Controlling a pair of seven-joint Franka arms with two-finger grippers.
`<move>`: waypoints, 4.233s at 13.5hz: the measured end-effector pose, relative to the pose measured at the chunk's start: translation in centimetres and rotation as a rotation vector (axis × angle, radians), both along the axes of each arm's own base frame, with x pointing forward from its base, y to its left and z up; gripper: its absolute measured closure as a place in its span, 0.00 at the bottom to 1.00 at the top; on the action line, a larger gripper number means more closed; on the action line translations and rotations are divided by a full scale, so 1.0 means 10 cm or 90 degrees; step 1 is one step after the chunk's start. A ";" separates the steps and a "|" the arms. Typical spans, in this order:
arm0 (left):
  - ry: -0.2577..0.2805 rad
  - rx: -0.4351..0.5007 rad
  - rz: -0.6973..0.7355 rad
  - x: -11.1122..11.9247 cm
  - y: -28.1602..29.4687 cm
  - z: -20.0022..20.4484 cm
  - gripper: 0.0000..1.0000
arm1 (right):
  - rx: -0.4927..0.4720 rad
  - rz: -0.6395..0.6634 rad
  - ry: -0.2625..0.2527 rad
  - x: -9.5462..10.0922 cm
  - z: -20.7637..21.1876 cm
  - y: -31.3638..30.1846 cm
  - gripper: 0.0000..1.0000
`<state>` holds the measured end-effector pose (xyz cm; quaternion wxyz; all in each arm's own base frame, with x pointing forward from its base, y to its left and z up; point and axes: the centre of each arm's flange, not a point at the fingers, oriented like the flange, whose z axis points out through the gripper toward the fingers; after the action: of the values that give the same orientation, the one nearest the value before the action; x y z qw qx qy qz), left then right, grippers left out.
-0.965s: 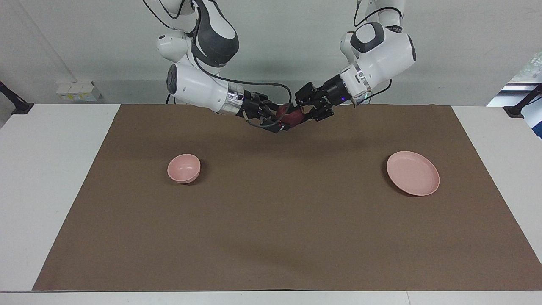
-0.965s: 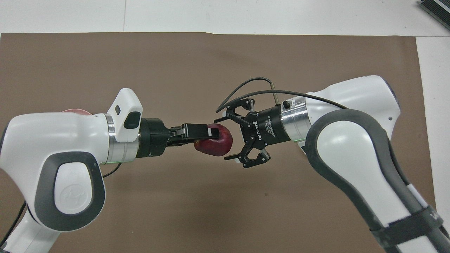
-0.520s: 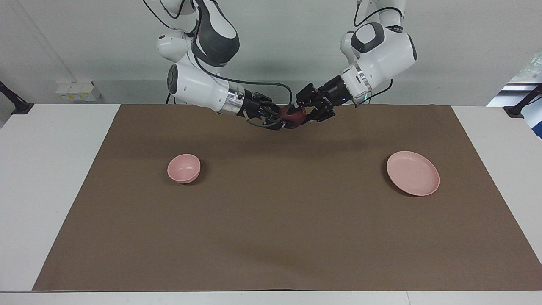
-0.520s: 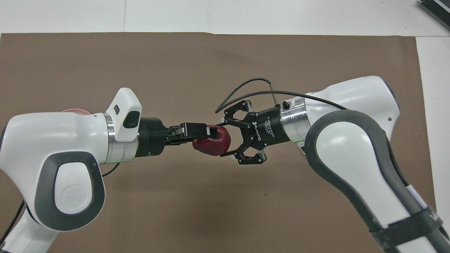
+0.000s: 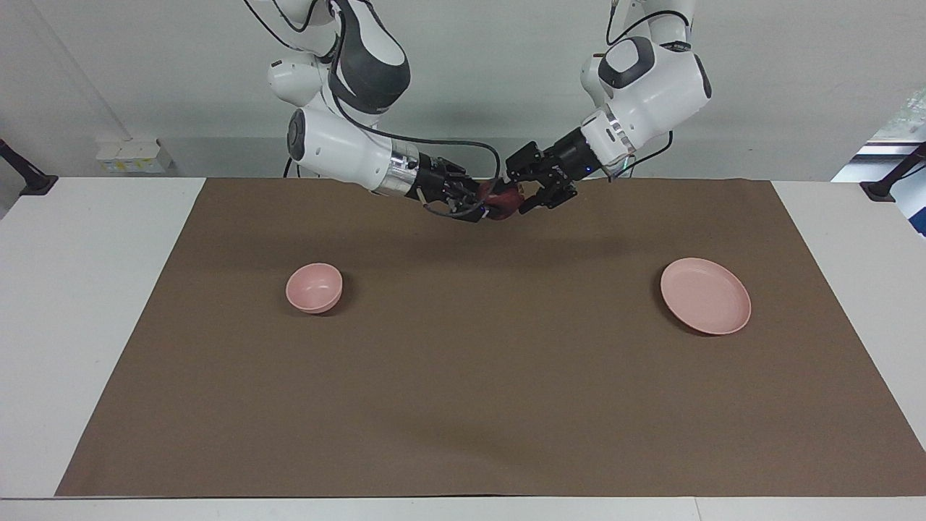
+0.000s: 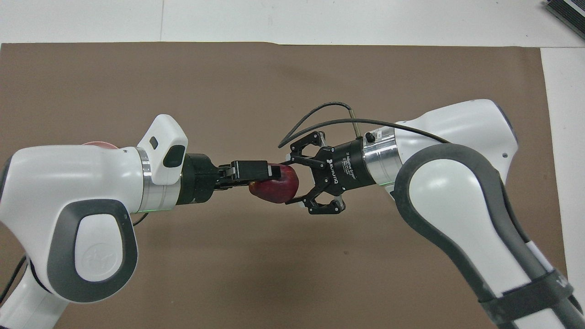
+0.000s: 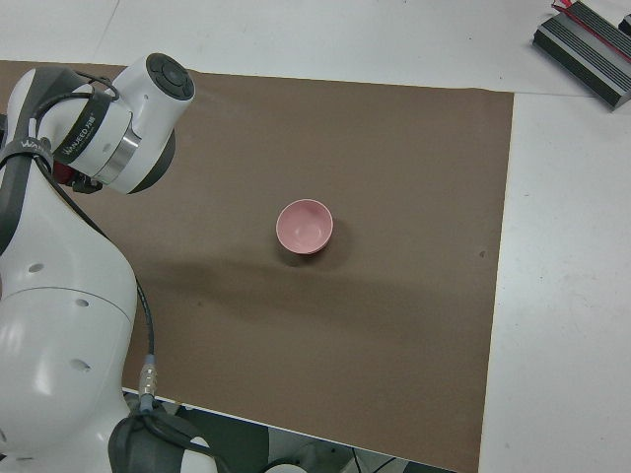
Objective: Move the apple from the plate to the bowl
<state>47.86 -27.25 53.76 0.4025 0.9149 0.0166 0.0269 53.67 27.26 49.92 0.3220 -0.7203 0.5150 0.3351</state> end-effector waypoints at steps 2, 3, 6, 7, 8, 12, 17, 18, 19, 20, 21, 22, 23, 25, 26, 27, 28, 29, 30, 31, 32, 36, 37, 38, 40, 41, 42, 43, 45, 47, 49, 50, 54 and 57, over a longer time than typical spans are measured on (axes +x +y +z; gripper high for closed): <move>-0.026 0.043 -0.017 0.00 0.00 0.04 0.00 | -0.004 0.004 0.002 -0.01 -0.04 0.04 0.34; -0.038 0.066 -0.025 0.01 0.02 0.05 0.00 | -0.010 0.006 -0.001 -0.01 -0.06 0.04 0.34; -0.048 0.130 -0.038 0.07 0.18 -0.04 0.00 | -0.075 0.034 -0.052 0.04 0.02 -0.07 0.34; -0.045 0.150 -0.043 0.09 0.25 -0.09 0.00 | -0.092 0.055 -0.076 0.05 0.08 -0.11 0.34; -0.042 0.171 -0.048 0.12 0.34 -0.13 0.00 | -0.106 0.076 -0.103 0.05 0.14 -0.15 0.34; -0.047 0.289 -0.056 0.26 0.82 -0.23 0.00 | -0.186 0.203 -0.227 0.04 0.21 -0.43 0.34; -0.068 0.493 -0.058 0.57 1.66 -0.16 0.00 | -0.256 0.415 -0.382 0.20 0.15 -1.16 0.35; -0.069 0.530 -0.063 0.69 1.76 -0.04 0.00 | -0.283 0.472 -0.407 0.21 0.12 -1.27 0.35; -0.076 0.552 -0.056 0.83 1.86 0.11 0.00 | -0.308 0.533 -0.429 0.22 0.10 -1.33 0.35; -0.081 0.561 -0.048 0.96 1.97 0.27 0.00 | -0.331 0.593 -0.447 0.22 0.08 -1.38 0.35; -0.082 0.564 -0.045 1.05 2.09 0.42 0.00 | -0.356 0.654 -0.461 0.23 0.06 -1.42 0.35; -0.081 0.563 -0.045 1.09 2.19 0.57 0.00 | -0.387 0.718 -0.469 0.23 0.04 -1.48 0.35; -0.073 0.556 -0.042 1.10 2.29 0.70 0.00 | -0.414 0.771 -0.477 0.25 0.02 -1.54 0.35; -0.053 0.539 -0.045 1.03 2.43 0.95 0.00 | -0.443 0.839 -0.507 0.25 -0.04 -1.62 0.35; -0.047 0.537 -0.054 0.99 2.48 1.06 0.00 | -0.457 0.864 -0.528 0.25 -0.09 -1.70 0.35; -0.048 0.537 -0.059 0.95 2.53 1.15 0.00 | -0.465 0.884 -0.548 0.22 -0.17 -1.83 0.35; -0.050 0.536 -0.060 0.90 2.57 1.22 0.00 | -0.467 0.897 -0.560 0.19 -0.27 -1.98 0.35; -0.047 0.535 -0.060 0.85 2.59 1.27 0.00 | -0.469 0.902 -0.565 0.15 -0.39 -2.15 0.35; -0.043 0.535 -0.062 0.81 2.59 1.29 0.00 | -0.471 0.904 -0.570 0.13 -0.49 -2.24 0.35; -0.035 0.535 -0.066 0.78 2.58 1.28 0.00 | -0.475 0.903 -0.577 0.11 -0.59 -2.28 0.35; -0.025 0.534 -0.072 0.74 2.57 1.27 0.00 | -0.479 0.902 -0.586 0.08 -0.70 -2.28 0.35; -0.015 0.533 -0.088 0.69 2.49 1.26 0.00 | -0.484 0.902 -0.611 -0.06 -1.16 -2.24 0.35; -0.006 0.533 -0.092 0.68 2.49 1.25 0.00 | -0.486 0.901 -0.618 -0.09 -1.30 -2.24 0.35; 0.007 0.533 -0.097 0.65 2.50 1.23 0.00 | -0.483 0.902 -0.618 -0.11 -1.43 -2.24 0.35; 0.029 0.532 -0.107 0.58 2.50 1.23 0.00 | -0.474 0.905 -0.611 -0.11 -1.58 -2.23 0.25; 0.029 0.532 -0.106 0.56 2.50 1.25 0.00 | -0.476 0.904 -0.613 -0.10 -1.56 -2.23 0.13; 0.027 0.533 -0.104 0.55 2.51 1.27 0.00 | -0.479 0.902 -0.613 -0.06 -1.48 -2.23 0.01; 0.026 0.533 -0.103 0.54 2.52 1.28 0.00 | -0.476 0.901 -0.602 -0.01 -1.35 -2.24 0.00; 0.026 0.533 -0.102 0.54 2.52 1.29 0.00 | -0.475 0.894 -0.580 0.15 -1.00 -2.29 0.00; 0.026 0.533 -0.102 0.54 2.52 1.29 0.00 | -0.483 0.860 -0.560 0.26 -0.70 -2.46 0.00; 0.026 0.527 -0.102 0.54 2.53 1.28 0.00 | -0.479 0.798 -0.532 0.32 -0.49 -2.65 0.00; 0.027 0.521 -0.101 0.55 2.53 1.28 0.00 | -0.476 0.778 -0.515 0.33 -0.38 -2.69 0.00; 0.026 0.517 -0.102 0.54 2.53 1.29 0.00 | -0.456 0.745 -0.461 0.34 0.23 -2.70 0.00; 0.026 0.517 -0.102 0.54 2.53 1.29 0.00 | -0.447 0.732 -0.444 0.28 0.78 -2.73 0.00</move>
<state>53.29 -1.99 66.64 0.0093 0.9981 -0.0586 -0.0179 56.50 -0.07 57.68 -0.0074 -0.9998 0.0032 0.0196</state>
